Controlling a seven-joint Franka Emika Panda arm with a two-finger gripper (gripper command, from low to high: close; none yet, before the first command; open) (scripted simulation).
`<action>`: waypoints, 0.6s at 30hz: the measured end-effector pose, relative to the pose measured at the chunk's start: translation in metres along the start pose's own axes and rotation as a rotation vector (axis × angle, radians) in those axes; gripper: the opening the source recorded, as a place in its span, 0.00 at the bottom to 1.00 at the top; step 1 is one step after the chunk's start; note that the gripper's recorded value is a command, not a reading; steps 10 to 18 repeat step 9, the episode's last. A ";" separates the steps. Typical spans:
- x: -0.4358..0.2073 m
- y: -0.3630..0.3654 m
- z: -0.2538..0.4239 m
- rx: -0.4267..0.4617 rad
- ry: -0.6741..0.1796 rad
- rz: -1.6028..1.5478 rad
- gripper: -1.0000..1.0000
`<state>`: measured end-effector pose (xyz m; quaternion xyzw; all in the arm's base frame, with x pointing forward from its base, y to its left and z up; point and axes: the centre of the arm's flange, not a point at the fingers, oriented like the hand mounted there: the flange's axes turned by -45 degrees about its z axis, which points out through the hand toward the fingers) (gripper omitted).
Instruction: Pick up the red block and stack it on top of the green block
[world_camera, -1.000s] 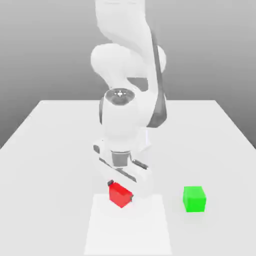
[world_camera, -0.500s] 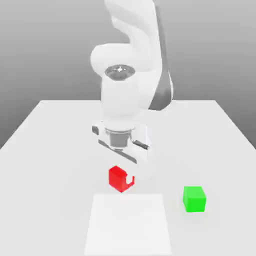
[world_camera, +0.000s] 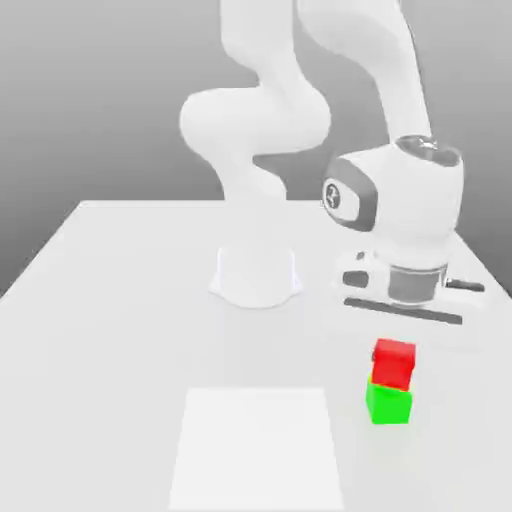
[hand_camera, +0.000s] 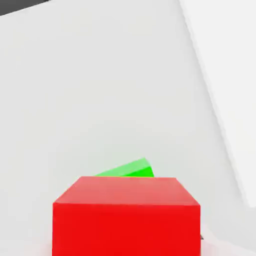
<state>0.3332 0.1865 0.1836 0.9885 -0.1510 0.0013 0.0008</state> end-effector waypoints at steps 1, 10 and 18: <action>0.000 0.000 0.000 0.000 0.000 0.000 1.00; 0.002 -0.001 -0.021 -0.008 0.005 0.000 1.00; 0.002 -0.001 -0.021 -0.008 0.005 0.000 1.00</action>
